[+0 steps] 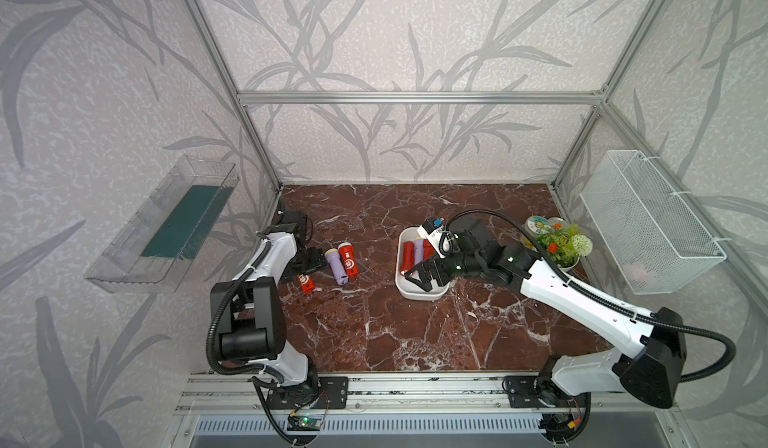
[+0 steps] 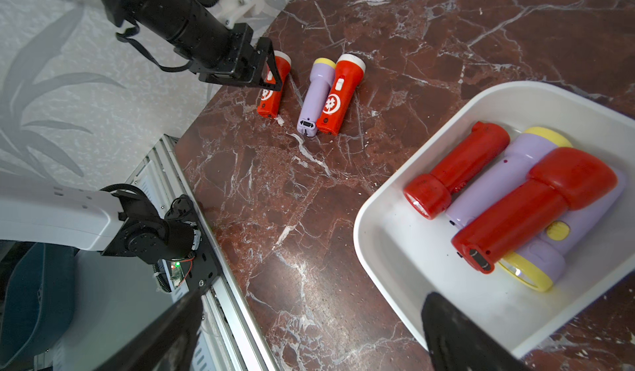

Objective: Put the flashlights into the storage boxes
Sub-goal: Pick up the flashlight from the center of the board.

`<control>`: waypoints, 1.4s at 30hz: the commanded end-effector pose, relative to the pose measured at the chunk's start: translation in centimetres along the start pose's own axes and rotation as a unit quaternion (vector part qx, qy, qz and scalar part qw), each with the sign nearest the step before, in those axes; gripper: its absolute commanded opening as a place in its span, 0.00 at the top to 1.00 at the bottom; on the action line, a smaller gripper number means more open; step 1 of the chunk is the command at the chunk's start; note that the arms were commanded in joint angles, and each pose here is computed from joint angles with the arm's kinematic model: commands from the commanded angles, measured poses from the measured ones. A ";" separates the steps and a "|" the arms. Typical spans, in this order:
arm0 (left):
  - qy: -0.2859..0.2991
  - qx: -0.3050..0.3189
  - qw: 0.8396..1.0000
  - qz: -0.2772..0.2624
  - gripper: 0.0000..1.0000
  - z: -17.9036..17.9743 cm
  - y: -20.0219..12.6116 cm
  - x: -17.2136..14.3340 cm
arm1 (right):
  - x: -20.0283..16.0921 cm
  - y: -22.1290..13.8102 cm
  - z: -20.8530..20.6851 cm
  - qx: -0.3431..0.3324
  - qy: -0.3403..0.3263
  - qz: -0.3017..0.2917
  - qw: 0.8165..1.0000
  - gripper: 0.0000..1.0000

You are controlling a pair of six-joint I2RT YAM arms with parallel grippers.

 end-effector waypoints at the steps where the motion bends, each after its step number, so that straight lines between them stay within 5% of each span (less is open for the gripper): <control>1: -0.010 0.010 1.000 0.004 0.11 0.1 0.2 0.6 | 0.8 -1.0 1.3 0.028 -0.013 -0.024 0.999 0.01; 24: -0.018 0.028 0.999 0.037 0.21 -0.1 3.3 1.5 | 0.5 -1.2 1.8 0.020 -0.030 -0.021 0.999 0.01; 42: -0.032 0.049 0.997 0.051 0.39 0.8 4.9 2.5 | 0.2 -0.9 1.3 0.001 -0.031 -0.014 0.999 0.01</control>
Point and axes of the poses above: each gripper's point midway between its finger pads, its own y axis out along the fingers, its own z axis along the line the jaws close on, x = y × z, the point moved 10 cm from there along -y, back along the fingers, and after that the axes turned 11 degrees about -y, right-handed, at the moved point
